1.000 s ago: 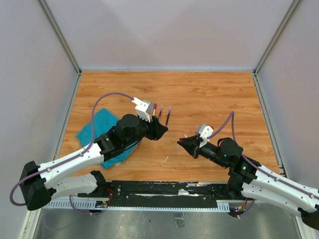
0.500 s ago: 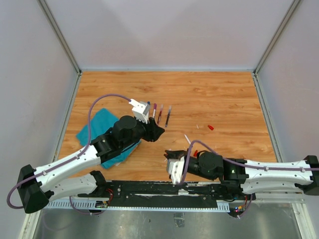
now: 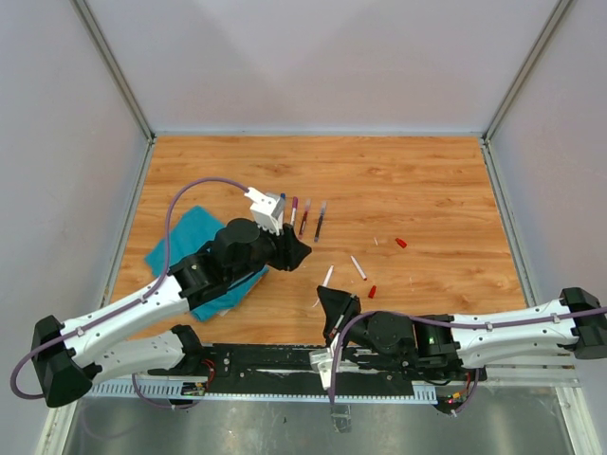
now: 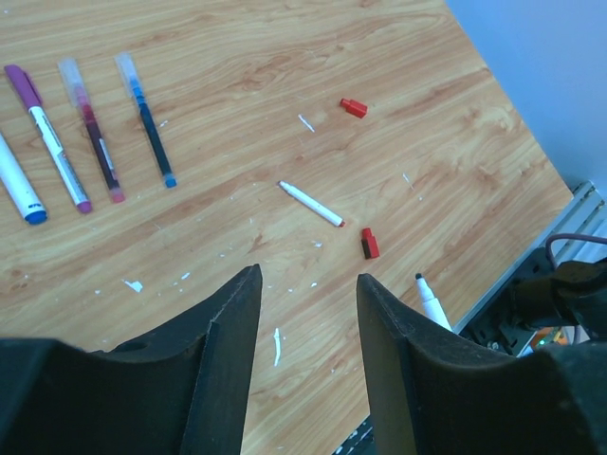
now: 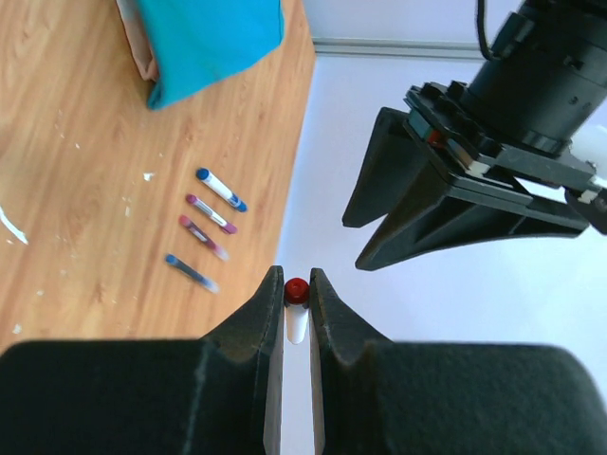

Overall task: Insert the pens into the pen caps
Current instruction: Adjust the pen.

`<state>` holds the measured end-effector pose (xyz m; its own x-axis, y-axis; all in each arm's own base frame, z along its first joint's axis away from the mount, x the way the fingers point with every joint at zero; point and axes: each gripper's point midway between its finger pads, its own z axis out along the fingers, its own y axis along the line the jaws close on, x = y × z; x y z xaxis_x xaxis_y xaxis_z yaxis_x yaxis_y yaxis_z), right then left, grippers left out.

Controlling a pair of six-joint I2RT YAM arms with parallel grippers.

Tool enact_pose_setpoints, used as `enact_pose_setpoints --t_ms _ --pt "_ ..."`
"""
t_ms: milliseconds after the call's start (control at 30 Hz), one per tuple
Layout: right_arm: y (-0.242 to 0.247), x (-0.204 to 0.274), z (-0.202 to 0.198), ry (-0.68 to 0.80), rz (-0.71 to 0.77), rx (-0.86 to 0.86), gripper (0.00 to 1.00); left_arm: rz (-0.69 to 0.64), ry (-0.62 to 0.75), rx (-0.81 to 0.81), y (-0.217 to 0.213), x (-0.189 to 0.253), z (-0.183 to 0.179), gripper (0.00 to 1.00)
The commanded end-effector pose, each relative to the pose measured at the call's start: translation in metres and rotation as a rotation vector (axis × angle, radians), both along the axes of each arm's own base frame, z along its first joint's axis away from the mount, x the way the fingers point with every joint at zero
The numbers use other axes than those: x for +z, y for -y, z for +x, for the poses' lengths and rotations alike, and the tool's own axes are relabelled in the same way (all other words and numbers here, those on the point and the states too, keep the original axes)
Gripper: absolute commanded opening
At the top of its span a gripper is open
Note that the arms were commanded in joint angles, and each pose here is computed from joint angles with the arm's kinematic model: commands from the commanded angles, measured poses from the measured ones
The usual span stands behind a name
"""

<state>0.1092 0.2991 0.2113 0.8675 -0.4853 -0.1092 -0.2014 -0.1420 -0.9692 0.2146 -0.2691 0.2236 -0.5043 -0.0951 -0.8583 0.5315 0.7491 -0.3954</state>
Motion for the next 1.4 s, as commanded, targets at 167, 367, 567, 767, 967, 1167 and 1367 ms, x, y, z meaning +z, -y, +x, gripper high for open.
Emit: enact_pose_setpoints --t_ms 167,367,567,767,967,1167,1367 --pt "0.003 0.020 0.007 0.201 -0.123 -0.005 0.01 -0.050 0.012 -0.059 0.015 0.036 -0.001 0.50" --pt "0.008 0.021 0.011 0.261 -0.220 -0.014 0.01 -0.090 -0.070 -0.138 0.036 0.038 -0.011 0.51" --pt "0.011 0.024 0.012 0.302 -0.295 -0.008 0.01 -0.083 -0.147 -0.208 0.056 0.026 -0.021 0.56" --pt "0.011 0.021 0.013 0.308 -0.327 -0.012 0.00 -0.086 -0.154 -0.236 0.062 0.023 -0.024 0.58" --pt "0.011 0.021 0.015 0.312 -0.335 -0.027 0.01 -0.076 -0.167 -0.280 0.066 0.019 -0.032 0.57" --pt "0.010 0.022 0.015 0.311 -0.330 -0.030 0.01 -0.076 -0.188 -0.324 0.072 0.013 -0.040 0.54" --pt "0.011 0.021 0.016 0.313 -0.332 -0.037 0.01 -0.089 -0.213 -0.372 0.078 0.011 -0.052 0.47"
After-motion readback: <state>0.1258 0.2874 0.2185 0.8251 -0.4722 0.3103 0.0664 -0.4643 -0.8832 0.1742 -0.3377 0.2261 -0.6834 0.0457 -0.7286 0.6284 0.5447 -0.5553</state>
